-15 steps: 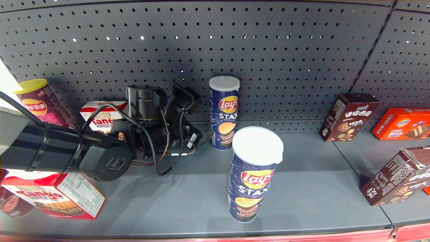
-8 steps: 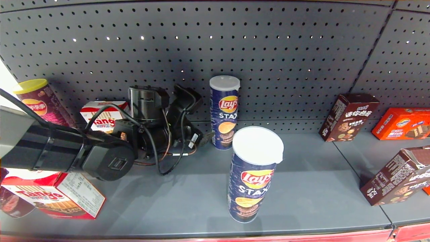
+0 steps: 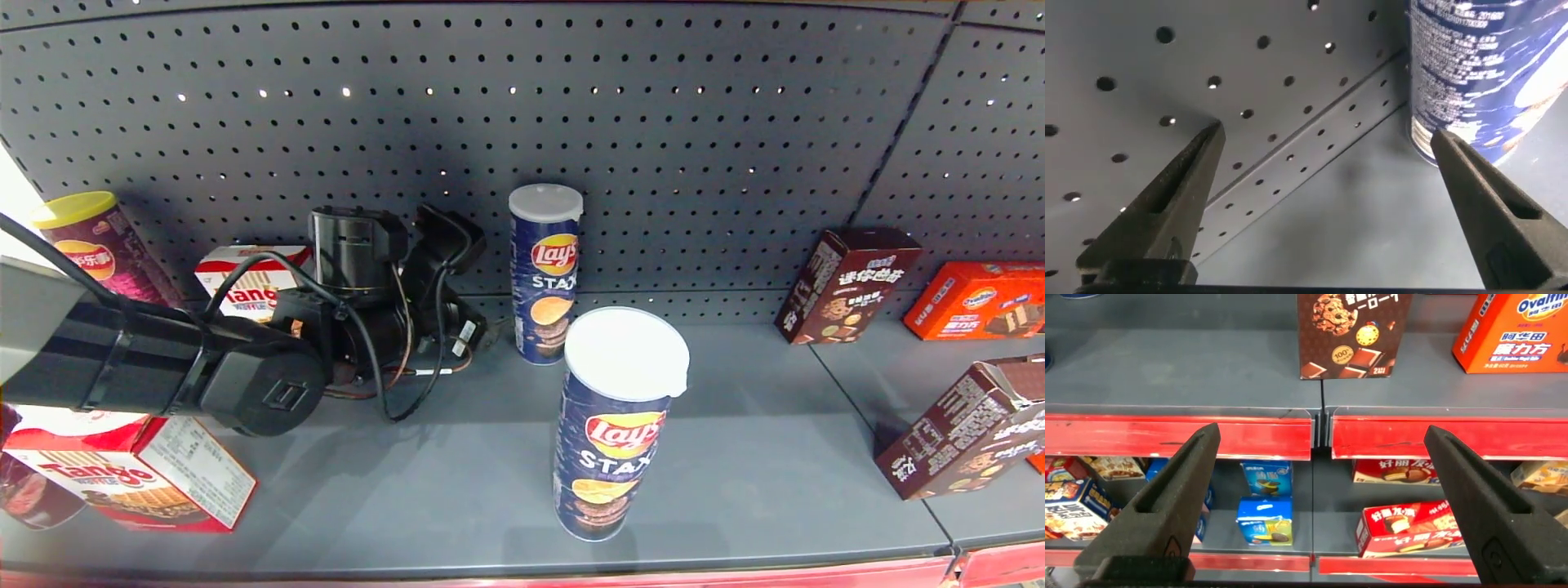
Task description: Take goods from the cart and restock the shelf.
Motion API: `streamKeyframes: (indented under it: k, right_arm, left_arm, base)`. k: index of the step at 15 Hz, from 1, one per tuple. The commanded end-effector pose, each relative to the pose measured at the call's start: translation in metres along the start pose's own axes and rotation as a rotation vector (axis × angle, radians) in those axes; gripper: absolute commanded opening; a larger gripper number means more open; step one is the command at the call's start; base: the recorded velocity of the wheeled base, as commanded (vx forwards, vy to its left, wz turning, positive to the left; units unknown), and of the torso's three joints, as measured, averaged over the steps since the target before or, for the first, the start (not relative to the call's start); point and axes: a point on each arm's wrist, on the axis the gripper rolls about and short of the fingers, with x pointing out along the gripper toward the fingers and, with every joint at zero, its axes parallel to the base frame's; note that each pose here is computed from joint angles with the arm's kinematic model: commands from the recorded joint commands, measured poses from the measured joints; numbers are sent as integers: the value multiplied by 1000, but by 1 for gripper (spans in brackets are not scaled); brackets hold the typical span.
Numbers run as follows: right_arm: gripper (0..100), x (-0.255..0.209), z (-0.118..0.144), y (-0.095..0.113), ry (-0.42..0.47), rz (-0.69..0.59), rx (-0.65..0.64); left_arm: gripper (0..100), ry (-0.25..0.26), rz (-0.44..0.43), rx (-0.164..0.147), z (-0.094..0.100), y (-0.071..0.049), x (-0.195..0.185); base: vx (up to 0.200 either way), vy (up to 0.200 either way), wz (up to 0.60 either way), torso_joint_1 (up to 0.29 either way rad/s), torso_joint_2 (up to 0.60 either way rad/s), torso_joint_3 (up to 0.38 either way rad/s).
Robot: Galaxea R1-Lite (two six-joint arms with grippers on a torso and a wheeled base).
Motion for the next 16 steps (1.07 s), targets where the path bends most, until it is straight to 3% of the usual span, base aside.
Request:
streamKeyframes:
  k: [1, 9, 10, 12, 13, 15, 16]
  right_arm:
    - [100, 0, 0, 0, 1, 0, -1]
    - [100, 0, 0, 0, 1, 0, -1]
    - [100, 0, 0, 0, 1, 0, -1]
    - [100, 0, 0, 0, 1, 0, -1]
    - [100, 0, 0, 0, 1, 0, -1]
    - [100, 0, 0, 0, 1, 0, -1]
    - [100, 0, 0, 0, 1, 0, -1]
  left_arm:
    - [100, 0, -4, 1, 0, -3, 6]
    - [100, 1, -9, -9, -1, -4, 1]
    - [100, -11, -3, -22, 4, -1, -9]
    - [100, -41, 4, -82, 12, 2, -32]
    - [100, -75, 12, -114, 21, 7, -55]
    - [100, -143, 10, -142, 35, 8, -89]
    - [100, -205, -6, -196, 48, 2, -109]
  base:
    - [0, 0, 0, 0, 0, 0]
    - [0, 0, 0, 0, 0, 0]
    - [0, 0, 0, 0, 0, 0]
    - [0, 0, 0, 0, 0, 0]
    - [0, 0, 0, 0, 0, 0]
    - [0, 0, 0, 0, 0, 0]
    - [0, 0, 0, 0, 0, 0]
